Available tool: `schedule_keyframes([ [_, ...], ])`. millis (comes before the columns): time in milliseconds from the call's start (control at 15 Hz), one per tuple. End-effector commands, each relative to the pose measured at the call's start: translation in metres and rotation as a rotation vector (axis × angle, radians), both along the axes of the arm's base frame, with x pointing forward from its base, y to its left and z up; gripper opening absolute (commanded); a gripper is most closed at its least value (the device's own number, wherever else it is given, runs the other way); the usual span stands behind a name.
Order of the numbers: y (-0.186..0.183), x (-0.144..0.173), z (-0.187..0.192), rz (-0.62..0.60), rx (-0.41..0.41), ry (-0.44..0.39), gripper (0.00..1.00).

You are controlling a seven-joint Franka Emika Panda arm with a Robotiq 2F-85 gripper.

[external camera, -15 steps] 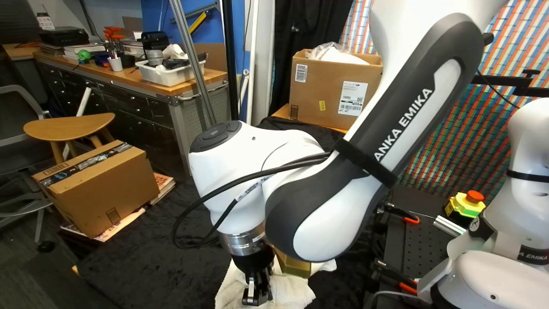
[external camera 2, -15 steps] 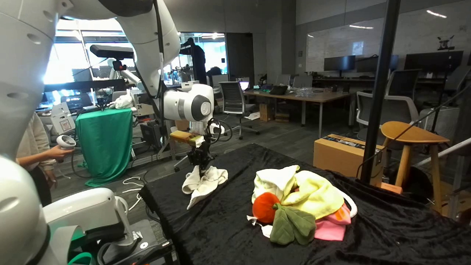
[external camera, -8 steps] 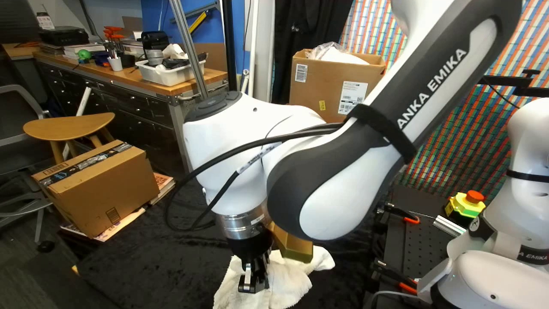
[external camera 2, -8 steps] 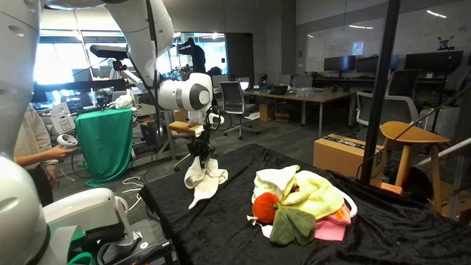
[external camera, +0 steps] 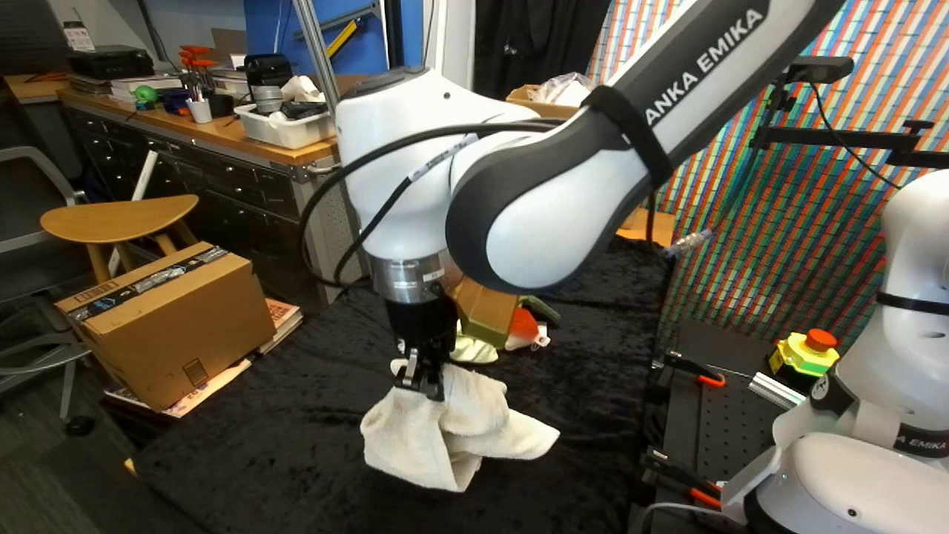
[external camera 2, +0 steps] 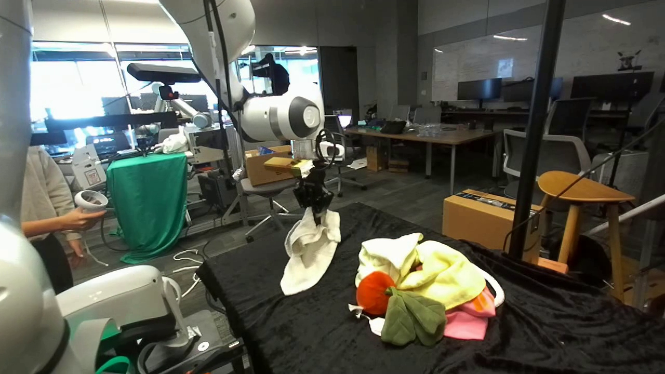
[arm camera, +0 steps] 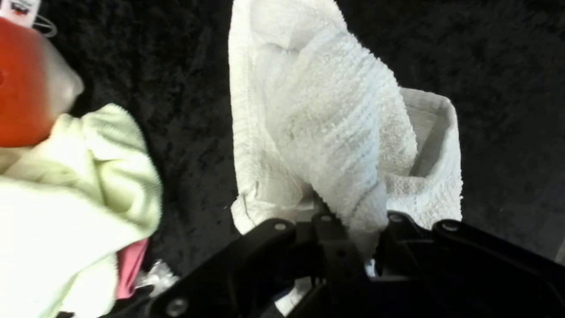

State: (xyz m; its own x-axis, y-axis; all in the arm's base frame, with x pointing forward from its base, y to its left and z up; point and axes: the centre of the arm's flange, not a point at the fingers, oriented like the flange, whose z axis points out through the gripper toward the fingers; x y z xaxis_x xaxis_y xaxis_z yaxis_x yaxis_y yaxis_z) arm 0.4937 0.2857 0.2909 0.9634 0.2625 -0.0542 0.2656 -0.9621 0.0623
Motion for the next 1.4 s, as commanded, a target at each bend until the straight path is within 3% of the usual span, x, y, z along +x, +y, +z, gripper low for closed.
schedule_keyframes([
  [0,-0.050,0.031,0.041,-0.104,-0.010,-0.066,0.05],
  [333,-0.142,0.061,0.088,-0.256,0.009,-0.137,0.05],
  [600,-0.200,0.062,0.116,-0.330,0.035,-0.160,0.05],
  [933,-0.237,0.048,0.128,-0.332,0.031,-0.128,0.05],
  [1333,-0.257,0.035,0.096,-0.369,-0.084,-0.100,0.05],
])
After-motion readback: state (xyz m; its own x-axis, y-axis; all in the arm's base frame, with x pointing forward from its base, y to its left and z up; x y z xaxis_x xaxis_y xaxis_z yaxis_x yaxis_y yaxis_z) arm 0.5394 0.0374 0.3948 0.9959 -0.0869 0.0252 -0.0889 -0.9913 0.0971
